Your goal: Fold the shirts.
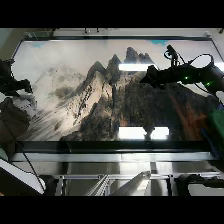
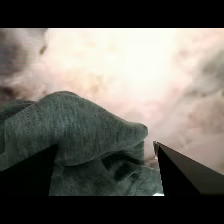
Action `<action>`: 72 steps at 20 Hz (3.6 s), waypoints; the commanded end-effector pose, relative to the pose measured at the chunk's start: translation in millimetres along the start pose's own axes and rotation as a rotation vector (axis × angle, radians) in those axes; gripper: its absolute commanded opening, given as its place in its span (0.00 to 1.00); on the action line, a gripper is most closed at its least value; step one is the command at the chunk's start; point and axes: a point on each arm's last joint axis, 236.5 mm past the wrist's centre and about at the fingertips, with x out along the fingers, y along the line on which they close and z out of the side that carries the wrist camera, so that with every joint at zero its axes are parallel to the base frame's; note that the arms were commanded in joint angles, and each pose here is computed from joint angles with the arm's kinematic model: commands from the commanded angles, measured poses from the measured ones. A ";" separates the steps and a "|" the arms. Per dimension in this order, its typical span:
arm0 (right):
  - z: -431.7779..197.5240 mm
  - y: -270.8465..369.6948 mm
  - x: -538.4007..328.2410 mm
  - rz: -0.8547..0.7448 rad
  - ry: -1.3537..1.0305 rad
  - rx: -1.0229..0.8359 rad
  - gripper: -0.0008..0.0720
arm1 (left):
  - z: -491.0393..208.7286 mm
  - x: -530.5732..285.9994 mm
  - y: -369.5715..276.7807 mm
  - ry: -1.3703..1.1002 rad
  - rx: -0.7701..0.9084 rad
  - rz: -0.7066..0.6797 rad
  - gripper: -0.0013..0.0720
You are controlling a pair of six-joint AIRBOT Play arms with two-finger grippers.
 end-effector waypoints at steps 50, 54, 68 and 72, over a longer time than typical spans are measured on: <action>-9.0 -177.5 -56.6 -0.221 0.108 0.214 0.64 | -182.2 -63.7 -349.1 0.332 0.256 -0.884 0.99; -24.3 -217.7 -51.7 -0.320 0.159 0.318 0.65 | -191.4 -65.0 -371.0 0.323 0.295 -0.874 0.99; 12.8 -179.9 3.1 0.146 0.072 0.497 0.03 | -167.7 -65.0 -396.4 0.214 0.211 -0.899 0.99; 23.9 -142.2 -6.5 0.315 0.059 0.451 0.03 | -158.1 -61.2 -416.2 0.128 0.211 -0.886 0.99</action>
